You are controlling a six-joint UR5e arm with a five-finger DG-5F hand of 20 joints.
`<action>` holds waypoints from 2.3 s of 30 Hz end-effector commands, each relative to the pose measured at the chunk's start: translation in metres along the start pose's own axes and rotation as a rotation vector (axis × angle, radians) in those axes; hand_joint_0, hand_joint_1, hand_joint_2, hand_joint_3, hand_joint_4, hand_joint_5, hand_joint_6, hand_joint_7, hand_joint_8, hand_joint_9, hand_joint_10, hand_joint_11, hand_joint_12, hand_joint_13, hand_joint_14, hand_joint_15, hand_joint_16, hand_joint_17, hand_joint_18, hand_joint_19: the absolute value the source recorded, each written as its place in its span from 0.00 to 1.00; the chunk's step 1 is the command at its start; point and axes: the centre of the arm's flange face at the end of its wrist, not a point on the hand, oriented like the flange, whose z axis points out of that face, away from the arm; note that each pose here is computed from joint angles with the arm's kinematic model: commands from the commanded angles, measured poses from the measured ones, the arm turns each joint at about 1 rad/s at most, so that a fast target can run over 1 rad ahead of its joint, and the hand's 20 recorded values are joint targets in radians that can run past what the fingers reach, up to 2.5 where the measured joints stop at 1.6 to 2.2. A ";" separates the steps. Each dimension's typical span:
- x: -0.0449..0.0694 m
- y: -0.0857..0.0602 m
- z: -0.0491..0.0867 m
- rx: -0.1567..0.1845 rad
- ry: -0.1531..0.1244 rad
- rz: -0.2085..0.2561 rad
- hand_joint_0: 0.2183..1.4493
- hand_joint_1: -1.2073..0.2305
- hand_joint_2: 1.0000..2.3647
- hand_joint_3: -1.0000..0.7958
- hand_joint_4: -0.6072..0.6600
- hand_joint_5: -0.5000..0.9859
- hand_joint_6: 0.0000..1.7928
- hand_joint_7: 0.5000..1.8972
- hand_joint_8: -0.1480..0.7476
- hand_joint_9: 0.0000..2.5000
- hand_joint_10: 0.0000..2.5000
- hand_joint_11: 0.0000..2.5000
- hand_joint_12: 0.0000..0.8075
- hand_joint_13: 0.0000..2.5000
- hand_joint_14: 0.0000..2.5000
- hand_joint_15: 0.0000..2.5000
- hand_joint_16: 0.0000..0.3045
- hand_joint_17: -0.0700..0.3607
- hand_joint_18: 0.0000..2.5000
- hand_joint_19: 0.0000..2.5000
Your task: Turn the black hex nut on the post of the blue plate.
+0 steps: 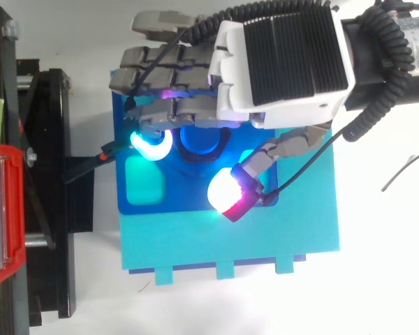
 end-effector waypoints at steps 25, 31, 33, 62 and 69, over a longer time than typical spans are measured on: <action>-0.002 -0.006 -0.002 0.001 -0.004 -0.012 0.16 0.28 0.00 0.28 0.64 0.18 0.28 0.39 0.44 0.09 0.00 0.01 0.48 0.05 0.00 0.00 0.21 0.50 0.04 0.04; -0.001 -0.007 -0.002 -0.004 -0.002 -0.019 0.13 0.29 0.00 0.28 0.65 0.18 0.28 0.39 0.46 0.09 0.00 0.01 0.50 0.06 0.00 0.00 0.23 0.52 0.04 0.04; -0.001 -0.005 -0.002 -0.005 0.002 -0.024 0.13 0.29 0.00 0.28 0.65 0.18 0.28 0.39 0.46 0.09 0.00 0.01 0.50 0.06 0.00 0.00 0.23 0.52 0.04 0.04; 0.000 -0.006 -0.003 0.002 0.010 -0.049 0.26 0.29 0.00 0.31 0.62 0.19 0.28 0.43 0.40 0.10 0.00 0.01 0.43 0.06 0.00 0.00 0.18 0.45 0.04 0.04; -0.001 -0.006 -0.004 -0.001 0.010 -0.049 0.27 0.29 0.00 0.31 0.62 0.20 0.28 0.44 0.41 0.10 0.00 0.01 0.43 0.06 0.00 0.00 0.18 0.45 0.04 0.04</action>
